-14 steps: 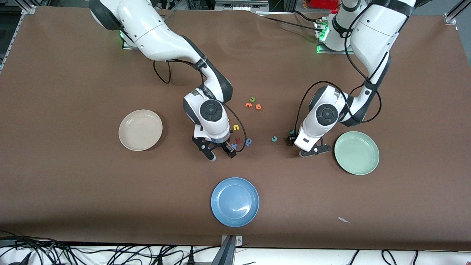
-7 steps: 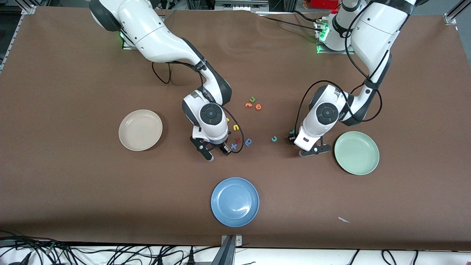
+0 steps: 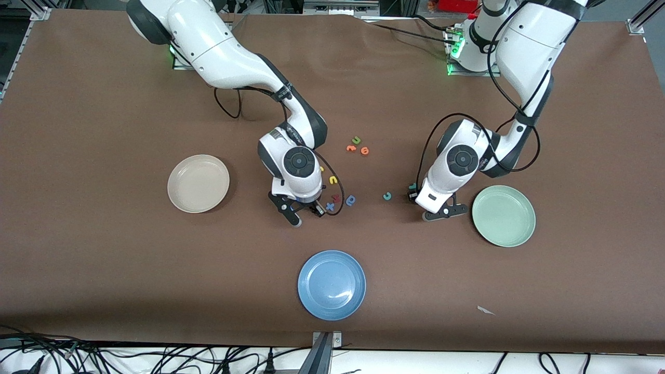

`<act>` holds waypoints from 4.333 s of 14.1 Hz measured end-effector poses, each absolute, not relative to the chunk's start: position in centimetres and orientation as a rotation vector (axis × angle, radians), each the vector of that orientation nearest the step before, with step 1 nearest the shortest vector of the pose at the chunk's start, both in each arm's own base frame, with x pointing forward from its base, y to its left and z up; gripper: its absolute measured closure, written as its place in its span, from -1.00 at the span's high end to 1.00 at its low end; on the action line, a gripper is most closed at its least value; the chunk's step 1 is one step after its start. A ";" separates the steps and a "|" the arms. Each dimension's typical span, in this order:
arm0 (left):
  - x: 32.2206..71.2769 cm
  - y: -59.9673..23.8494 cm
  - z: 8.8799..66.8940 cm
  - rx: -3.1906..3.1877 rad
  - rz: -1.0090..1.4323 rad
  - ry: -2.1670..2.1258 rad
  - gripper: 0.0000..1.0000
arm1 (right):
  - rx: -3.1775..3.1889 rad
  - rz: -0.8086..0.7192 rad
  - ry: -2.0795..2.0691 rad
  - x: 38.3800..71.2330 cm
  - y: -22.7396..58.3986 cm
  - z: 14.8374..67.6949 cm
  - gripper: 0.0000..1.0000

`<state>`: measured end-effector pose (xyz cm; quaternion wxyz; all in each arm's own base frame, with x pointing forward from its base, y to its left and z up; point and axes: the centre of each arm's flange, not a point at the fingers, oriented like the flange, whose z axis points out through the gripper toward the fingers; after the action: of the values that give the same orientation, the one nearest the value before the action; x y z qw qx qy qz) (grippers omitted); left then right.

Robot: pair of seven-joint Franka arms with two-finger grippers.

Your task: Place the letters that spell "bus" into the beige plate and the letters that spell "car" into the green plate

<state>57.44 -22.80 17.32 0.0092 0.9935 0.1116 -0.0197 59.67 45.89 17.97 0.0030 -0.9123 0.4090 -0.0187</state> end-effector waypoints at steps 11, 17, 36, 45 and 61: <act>62.8 -6.2 24.0 3.152 -0.197 -0.228 -0.44 | -3.298 0.111 0.765 63.8 30.3 26.8 -0.45; 62.9 0.3 22.6 3.209 -0.205 -0.450 -0.14 | -3.353 0.105 0.461 59.5 15.5 24.6 -0.45; 55.0 -23.6 19.7 3.040 -0.095 0.263 0.86 | -2.881 0.127 1.303 52.0 41.5 25.1 0.64; 53.0 -25.6 17.5 3.078 -0.131 0.359 0.62 | -2.810 0.092 1.409 49.8 46.5 20.2 0.34; 52.9 -25.4 17.1 3.087 -0.143 0.358 -0.24 | -2.812 0.075 1.404 48.8 47.6 18.3 -0.57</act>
<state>52.91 -25.43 17.14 0.0151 0.9922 0.1150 -0.0459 48.79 47.61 18.31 -0.0012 -0.8945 0.4464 0.0239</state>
